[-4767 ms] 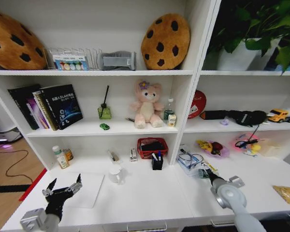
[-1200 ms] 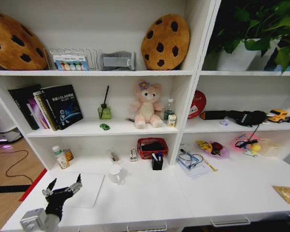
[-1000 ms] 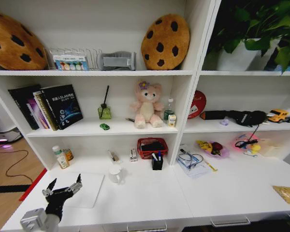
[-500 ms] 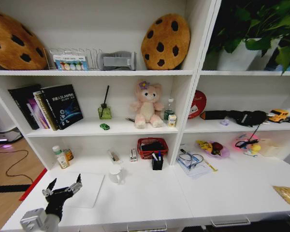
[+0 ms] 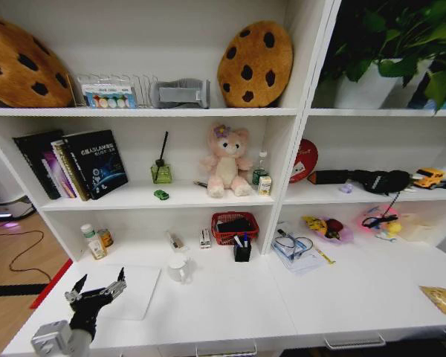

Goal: Organize the objects on the table.

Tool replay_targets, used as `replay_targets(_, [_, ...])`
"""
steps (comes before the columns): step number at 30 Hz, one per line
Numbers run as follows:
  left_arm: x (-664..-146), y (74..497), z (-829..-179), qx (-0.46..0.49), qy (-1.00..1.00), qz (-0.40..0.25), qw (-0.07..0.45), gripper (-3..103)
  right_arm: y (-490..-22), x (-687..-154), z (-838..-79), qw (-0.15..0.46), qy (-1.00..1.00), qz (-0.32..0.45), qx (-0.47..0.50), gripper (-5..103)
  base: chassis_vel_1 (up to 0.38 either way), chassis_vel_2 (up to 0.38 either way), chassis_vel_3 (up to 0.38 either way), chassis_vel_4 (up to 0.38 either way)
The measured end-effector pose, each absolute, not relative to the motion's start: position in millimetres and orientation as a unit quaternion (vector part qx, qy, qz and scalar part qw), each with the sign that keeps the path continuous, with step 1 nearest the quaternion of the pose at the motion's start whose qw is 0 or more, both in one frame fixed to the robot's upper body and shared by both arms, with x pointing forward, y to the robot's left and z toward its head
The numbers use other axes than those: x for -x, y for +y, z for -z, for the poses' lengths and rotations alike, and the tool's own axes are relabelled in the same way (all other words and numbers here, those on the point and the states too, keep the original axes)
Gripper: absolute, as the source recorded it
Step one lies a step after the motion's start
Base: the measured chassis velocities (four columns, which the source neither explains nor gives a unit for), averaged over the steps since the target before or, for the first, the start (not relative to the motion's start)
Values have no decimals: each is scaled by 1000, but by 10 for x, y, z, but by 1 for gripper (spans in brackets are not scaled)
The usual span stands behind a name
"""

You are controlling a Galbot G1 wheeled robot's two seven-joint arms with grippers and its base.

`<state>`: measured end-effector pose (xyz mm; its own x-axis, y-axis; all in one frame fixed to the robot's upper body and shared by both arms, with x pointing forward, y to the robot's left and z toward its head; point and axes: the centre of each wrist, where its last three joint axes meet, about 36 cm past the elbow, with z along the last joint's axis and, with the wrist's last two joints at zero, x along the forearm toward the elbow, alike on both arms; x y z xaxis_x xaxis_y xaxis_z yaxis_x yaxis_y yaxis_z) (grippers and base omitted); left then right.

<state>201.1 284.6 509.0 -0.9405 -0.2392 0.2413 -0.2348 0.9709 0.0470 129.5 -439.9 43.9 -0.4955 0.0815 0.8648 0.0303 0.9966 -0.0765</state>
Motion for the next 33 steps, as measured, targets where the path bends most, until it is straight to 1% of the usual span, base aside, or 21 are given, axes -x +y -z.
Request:
replay_targets(1, [-2011, 2846, -5090, -120, -985, 9, 124, 100, -4399, -1295, -439, 501, -864, -26, 32, 77, 0, 0, 0, 0])
replay_targets(2, [-2011, 2846, -5090, -120, -985, 9, 123, 100, -4410, -1269, -456, 500, -865, -29, 32, 88, 0, 0, 0, 0])
replay_targets(3, [-2011, 2846, -5090, -120, -985, 9, 124, 100, -4449, -1148, -530, 496, -866, -58, 27, 93, 0, 0, 0, 0])
replay_targets(5, [-2010, 2846, -5089, -120, -985, 9, 124, 100, -4452, -1139, -535, 496, -866, -60, 26, 93, 0, 0, 0, 0])
replay_targets(8, [-2010, 2846, -5090, -120, -985, 9, 123, 100, -4482, -815, -735, 466, -879, -99, 0, 99, 0, 0, 0, 0])
replay_targets(9, [-2011, 2846, -5090, -120, -985, 9, 123, 100, -4489, -715, -821, 449, -887, -107, -8, 99, 0, 0, 0, 0])
replay_targets(10, [-2011, 2846, -5090, -120, -985, 9, 123, 100, -4503, -410, -1145, 391, -912, -124, -23, 100, 0, 0, 0, 0])
replay_targets(11, [-2011, 2846, -5090, -120, -985, 9, 123, 100, -4503, -410, -1145, 391, -912, -124, -23, 100, 0, 0, 0, 0])
replay_targets(13, [-2011, 2846, -5090, -120, -985, 9, 124, 100, -4473, -235, -1512, 331, -933, -137, -30, 100, 0, 0, 0, 0])
replay_targets(15, [-2011, 2846, -5089, -120, -985, 9, 124, 100, -4374, -385, -1949, 249, -958, -142, -28, 100, 0, 0, 0, 0])
replay_targets(16, [-2011, 2846, -5089, -120, -985, 9, 124, 100, -4374, -385, -1949, 249, -958, -142, -28, 100, 0, 0, 0, 0])
replay_targets(17, [-2010, 2846, -5090, -121, -985, 9, 123, 100, -4280, -507, -2260, 202, -970, -133, -20, 100, 0, 0, 0, 0])
replay_targets(18, [-2010, 2846, -5090, -121, -985, 9, 123, 100, -4280, -507, -2260, 202, -970, -133, -20, 100, 0, 0, 0, 0])
replay_targets(19, [-2010, 2846, -5090, -121, -985, 9, 124, 100, -4155, -716, -2652, 148, -982, -114, 0, 100, 0, 0, 0, 0])
replay_targets(20, [-2010, 2846, -5090, -121, -985, 9, 124, 100, -4155, -716, -2652, 148, -982, -114, 0, 100, 0, 0, 0, 0])
replay_targets(23, [-2011, 2846, -5090, -120, -985, 9, 123, 100, -3975, -1346, -3426, 27, -993, -97, 56, 100, 0, 0, 0, 0])
replay_targets(24, [-2011, 2846, -5090, -120, -985, 9, 123, 100, -3975, -1346, -3426, 27, -993, -97, 56, 100, 0, 0, 0, 0])
replay_targets(26, [-2011, 2846, -5089, -120, -985, 9, 124, 100, -3882, -1812, -3964, -37, -987, -91, 128, 100, 0, 0, 0, 0])
replay_targets(27, [-2011, 2846, -5089, -120, -985, 9, 124, 100, -3882, -1812, -3964, -37, -987, -91, 128, 100, 0, 0, 0, 0])
replay_targets(29, [-2011, 2846, -5090, -120, -985, 9, 123, 100, -3788, -2130, -4429, -79, -977, -71, 186, 100, 0, 0, 0, 0])
replay_targets(33, [-2011, 2846, -5090, -120, -985, 9, 124, 100, -3748, -2234, -4578, -100, -972, -64, 205, 100, 0, 0, 0, 0])
